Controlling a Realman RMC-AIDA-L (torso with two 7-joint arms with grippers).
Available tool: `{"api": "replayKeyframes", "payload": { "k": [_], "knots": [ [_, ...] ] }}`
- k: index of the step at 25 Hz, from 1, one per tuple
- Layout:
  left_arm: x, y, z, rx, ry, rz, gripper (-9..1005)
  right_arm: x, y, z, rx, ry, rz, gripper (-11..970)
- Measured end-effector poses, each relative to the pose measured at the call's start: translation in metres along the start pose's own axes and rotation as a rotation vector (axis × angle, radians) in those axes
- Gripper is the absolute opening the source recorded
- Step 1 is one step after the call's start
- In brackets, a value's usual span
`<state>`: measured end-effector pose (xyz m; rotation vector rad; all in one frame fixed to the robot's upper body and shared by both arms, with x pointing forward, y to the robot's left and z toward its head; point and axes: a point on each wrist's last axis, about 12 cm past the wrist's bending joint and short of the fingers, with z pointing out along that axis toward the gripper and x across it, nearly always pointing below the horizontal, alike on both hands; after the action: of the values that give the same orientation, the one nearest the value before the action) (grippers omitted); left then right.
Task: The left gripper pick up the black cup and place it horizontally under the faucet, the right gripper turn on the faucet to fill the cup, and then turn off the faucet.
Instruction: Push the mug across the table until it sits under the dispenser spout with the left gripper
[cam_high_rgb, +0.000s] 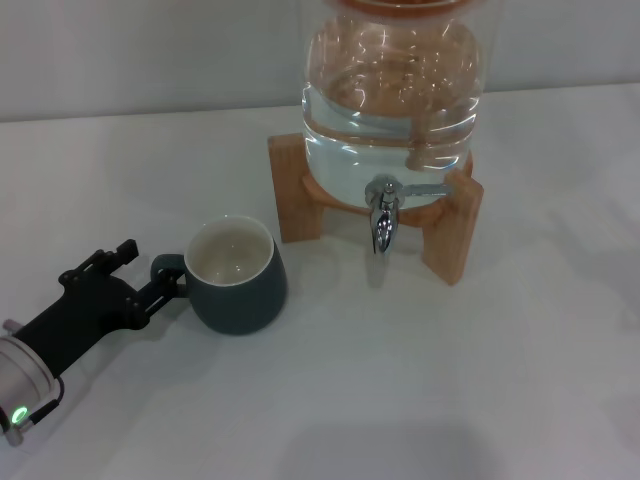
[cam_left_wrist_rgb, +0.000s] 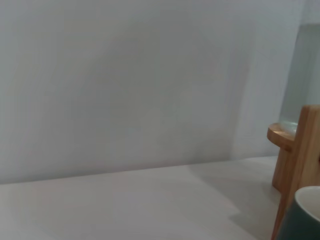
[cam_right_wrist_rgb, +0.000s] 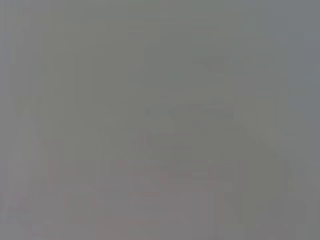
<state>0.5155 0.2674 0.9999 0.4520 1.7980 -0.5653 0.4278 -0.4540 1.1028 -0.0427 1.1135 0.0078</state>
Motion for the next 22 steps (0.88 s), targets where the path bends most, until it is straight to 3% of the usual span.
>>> {"api": "replayKeyframes", "payload": {
  "k": [6, 17, 22],
  "knots": [
    [0.0007, -0.0022, 0.0015, 0.02, 0.013, 0.012, 604, -0.0001, 0.0, 0.0003, 0.001, -0.002, 0.0, 767],
    [-0.0011, -0.0046, 0.0028, 0.046, 0.012, 0.037, 342, 0.0005, -0.0002, 0.0, 0.006, 0.001, 0.0, 767],
    [-0.0043, -0.0041, 0.0043, 0.051, 0.001, 0.045, 167, 0.0008, 0.0003, -0.0012, 0.005, 0.002, 0.003, 767]
  ]
}}
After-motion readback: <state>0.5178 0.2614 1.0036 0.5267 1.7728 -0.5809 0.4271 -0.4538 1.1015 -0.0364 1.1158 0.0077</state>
